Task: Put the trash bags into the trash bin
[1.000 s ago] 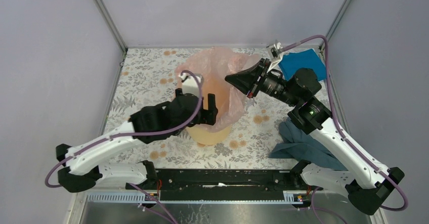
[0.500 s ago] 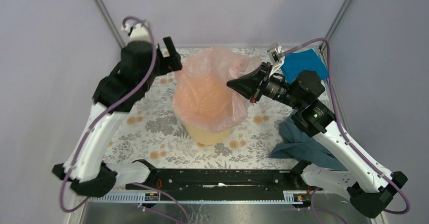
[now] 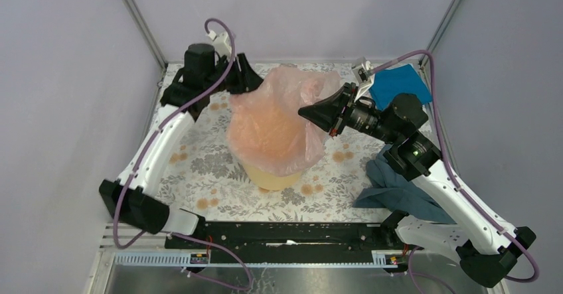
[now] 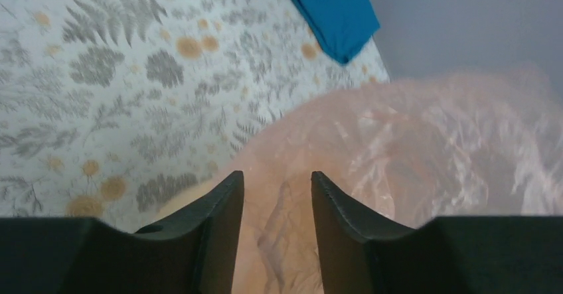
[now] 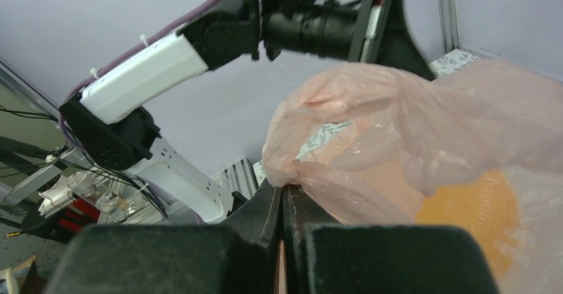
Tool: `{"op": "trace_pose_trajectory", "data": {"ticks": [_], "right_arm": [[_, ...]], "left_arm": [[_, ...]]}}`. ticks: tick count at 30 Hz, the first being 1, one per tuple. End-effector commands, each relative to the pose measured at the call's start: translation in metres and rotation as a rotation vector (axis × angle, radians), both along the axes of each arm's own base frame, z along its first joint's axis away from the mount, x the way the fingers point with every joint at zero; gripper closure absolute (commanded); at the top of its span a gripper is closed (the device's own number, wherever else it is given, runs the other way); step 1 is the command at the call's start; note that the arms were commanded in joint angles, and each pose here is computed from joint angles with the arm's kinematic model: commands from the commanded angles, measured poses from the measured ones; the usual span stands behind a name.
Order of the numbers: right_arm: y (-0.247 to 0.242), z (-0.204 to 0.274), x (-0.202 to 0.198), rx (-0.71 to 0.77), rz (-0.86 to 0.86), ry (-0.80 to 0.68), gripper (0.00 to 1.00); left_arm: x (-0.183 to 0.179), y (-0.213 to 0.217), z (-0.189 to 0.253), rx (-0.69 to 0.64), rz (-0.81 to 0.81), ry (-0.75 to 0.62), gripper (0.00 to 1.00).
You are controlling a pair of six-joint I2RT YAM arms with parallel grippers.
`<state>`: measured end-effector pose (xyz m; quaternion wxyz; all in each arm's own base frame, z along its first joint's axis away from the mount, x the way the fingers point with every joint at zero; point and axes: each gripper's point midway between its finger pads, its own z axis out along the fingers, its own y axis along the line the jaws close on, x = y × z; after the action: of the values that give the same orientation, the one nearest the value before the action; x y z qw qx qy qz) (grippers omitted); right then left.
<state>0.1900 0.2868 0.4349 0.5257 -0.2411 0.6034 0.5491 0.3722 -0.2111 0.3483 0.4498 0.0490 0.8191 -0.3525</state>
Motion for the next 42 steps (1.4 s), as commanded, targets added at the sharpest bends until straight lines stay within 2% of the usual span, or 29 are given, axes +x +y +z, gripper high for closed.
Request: {"op": "trace_pose_trajectory", "data": {"ticks": [1,5,8,12,14,17,21,24,25,30,32,37,38,42], "right_arm": [[0.004,0.011,-0.006,0.027,0.040,-0.035,1.00],[0.012,0.001,0.000,0.019,0.060,-0.018,1.00],[0.017,-0.004,0.005,0.022,0.064,-0.001,1.00],[0.025,-0.012,0.012,0.027,0.074,0.035,1.00],[0.026,-0.015,0.017,0.027,0.056,0.047,1.00],[0.024,-0.020,0.029,0.019,-0.011,0.064,1.00],[0.022,-0.028,0.047,-0.002,-0.090,0.097,1.00],[0.025,-0.031,0.053,-0.007,-0.107,0.113,1.00],[0.025,-0.032,0.054,-0.009,-0.107,0.115,1.00],[0.026,-0.039,0.056,-0.035,-0.111,0.131,1.00],[0.026,-0.039,0.055,-0.044,-0.109,0.138,1.00],[0.021,-0.041,0.055,-0.051,-0.131,0.136,1.00],[0.020,-0.041,0.055,-0.052,-0.134,0.136,1.00],[0.025,-0.041,0.056,-0.051,-0.115,0.143,1.00]], "left_arm": [[-0.065,-0.007,0.026,-0.102,-0.168,-0.128,0.58],[-0.109,-0.009,0.000,-0.104,-0.206,-0.124,0.69],[-0.122,-0.012,-0.021,-0.053,-0.157,-0.118,0.68],[-0.120,-0.024,-0.056,0.044,-0.090,-0.045,0.72],[-0.111,-0.019,-0.080,0.118,0.006,0.015,0.77],[-0.101,-0.003,-0.116,0.196,0.126,0.087,0.77],[-0.103,-0.008,-0.139,0.219,0.104,0.143,0.74],[-0.105,-0.010,-0.128,0.221,0.083,0.147,0.71],[-0.107,-0.010,-0.119,0.208,0.079,0.134,0.70],[-0.123,-0.012,-0.056,0.108,0.014,0.030,0.41],[-0.130,-0.011,-0.041,0.103,-0.017,0.008,0.33],[-0.147,0.003,-0.018,0.138,-0.049,-0.045,0.05],[-0.151,0.006,-0.012,0.139,-0.058,-0.063,0.02],[-0.176,0.006,0.014,0.085,-0.154,-0.140,0.01]]}}
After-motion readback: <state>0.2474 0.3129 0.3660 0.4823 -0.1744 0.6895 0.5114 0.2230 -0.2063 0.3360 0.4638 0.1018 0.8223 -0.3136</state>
